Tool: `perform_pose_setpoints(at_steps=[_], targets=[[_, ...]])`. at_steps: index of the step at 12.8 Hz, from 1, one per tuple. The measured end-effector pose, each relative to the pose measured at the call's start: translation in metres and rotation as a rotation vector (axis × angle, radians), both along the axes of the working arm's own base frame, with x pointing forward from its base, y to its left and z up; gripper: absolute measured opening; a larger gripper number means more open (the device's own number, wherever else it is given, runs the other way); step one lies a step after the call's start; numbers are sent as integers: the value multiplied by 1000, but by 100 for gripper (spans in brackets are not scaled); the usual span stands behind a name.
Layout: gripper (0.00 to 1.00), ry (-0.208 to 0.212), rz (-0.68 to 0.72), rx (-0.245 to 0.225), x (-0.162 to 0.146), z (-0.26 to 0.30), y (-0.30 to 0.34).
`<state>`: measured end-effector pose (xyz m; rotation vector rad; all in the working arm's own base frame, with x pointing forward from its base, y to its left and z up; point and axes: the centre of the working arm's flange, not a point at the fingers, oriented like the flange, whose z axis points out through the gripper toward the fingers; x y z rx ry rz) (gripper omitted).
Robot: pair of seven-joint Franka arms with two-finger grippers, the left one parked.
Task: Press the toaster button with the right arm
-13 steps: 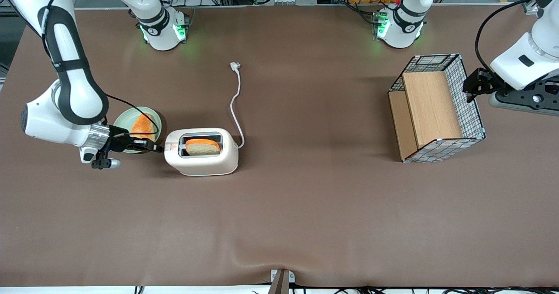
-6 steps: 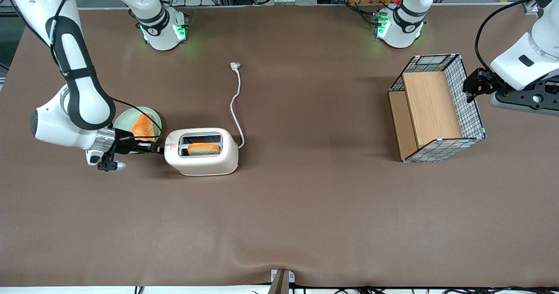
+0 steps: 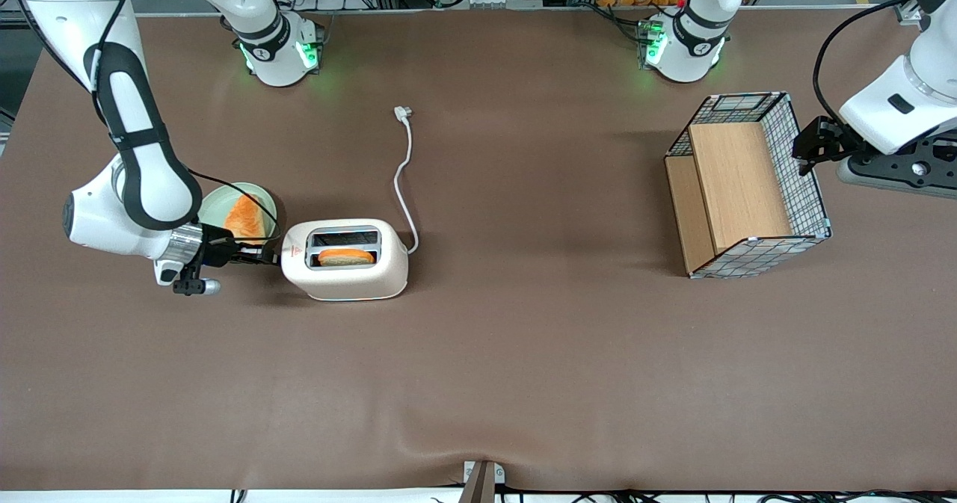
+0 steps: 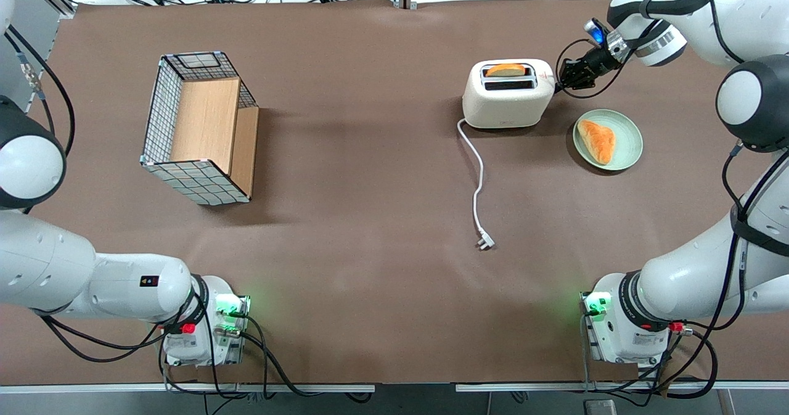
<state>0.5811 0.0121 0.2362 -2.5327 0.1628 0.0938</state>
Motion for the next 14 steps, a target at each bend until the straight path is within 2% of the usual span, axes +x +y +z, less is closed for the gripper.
perform_pose_setpoints(at_steps=[5, 7, 8, 9, 11, 14], targets=[[1, 1, -2, 3, 0, 1, 0], [19, -7, 5, 6, 3, 7, 3], [26, -20, 22, -6, 4, 14, 3], [26, -38, 47, -24, 7, 27, 1], [40, -61, 87, -62, 10, 64, -3], [45, -22, 103, -134, 10, 139, -12]])
